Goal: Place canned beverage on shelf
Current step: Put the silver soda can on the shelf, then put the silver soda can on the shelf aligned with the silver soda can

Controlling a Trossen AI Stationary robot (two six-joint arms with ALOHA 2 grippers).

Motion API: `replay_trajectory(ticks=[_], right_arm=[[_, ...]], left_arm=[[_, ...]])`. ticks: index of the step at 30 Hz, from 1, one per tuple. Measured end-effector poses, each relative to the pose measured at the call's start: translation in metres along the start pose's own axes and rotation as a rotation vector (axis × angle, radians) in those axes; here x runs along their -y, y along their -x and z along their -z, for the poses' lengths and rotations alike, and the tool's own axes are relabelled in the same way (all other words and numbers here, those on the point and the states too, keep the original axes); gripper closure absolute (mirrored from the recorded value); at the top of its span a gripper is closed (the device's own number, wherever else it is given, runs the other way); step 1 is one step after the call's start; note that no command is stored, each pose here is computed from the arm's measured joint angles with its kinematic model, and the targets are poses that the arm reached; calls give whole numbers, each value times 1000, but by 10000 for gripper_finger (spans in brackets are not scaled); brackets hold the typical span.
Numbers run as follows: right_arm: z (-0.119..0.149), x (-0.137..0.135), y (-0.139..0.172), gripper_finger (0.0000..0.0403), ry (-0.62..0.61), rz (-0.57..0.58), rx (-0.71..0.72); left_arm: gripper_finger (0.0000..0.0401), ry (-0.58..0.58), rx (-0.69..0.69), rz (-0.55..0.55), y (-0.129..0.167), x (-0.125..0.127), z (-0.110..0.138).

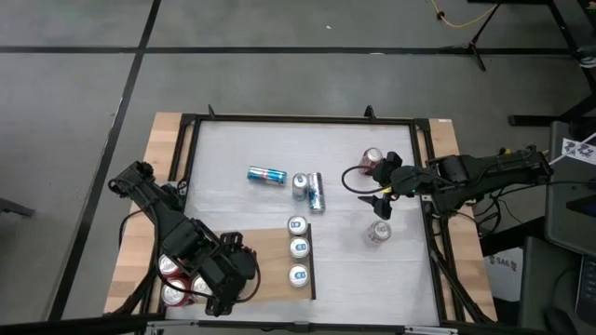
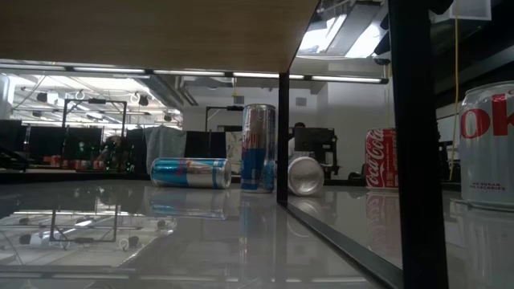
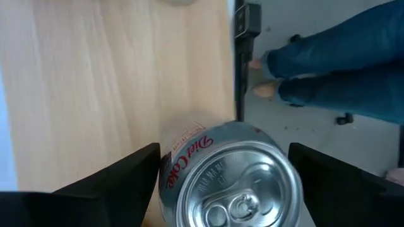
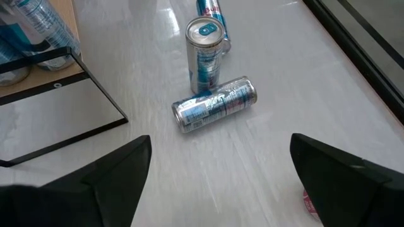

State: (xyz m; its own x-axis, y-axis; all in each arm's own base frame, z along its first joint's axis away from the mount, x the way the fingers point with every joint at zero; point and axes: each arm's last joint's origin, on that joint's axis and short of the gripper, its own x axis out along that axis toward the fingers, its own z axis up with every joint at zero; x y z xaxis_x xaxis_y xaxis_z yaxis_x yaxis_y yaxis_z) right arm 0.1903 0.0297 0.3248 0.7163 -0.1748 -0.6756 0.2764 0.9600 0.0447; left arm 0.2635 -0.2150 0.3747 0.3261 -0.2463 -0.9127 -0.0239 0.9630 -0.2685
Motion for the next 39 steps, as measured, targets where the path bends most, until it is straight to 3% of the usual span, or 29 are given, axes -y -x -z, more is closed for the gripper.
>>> replay_trajectory(ticks=[16,23,28,33,39], right_arm=[[0,0,0,35,0,0,0],[0,0,0,35,0,0,0],[0,0,0,35,-2,-8,-3],[1,-3,0,35,-4,-105,-41],[5,-9,2,35,-1,-349,-152]], left_arm=[[63,11,32,32,5,-1,-6],[63,51,113,76,30,-9,-21],[63,16,190,97,51,-20,-36],[63,-13,277,81,68,-40,-53],[63,-3,351,23,81,-73,-73]])
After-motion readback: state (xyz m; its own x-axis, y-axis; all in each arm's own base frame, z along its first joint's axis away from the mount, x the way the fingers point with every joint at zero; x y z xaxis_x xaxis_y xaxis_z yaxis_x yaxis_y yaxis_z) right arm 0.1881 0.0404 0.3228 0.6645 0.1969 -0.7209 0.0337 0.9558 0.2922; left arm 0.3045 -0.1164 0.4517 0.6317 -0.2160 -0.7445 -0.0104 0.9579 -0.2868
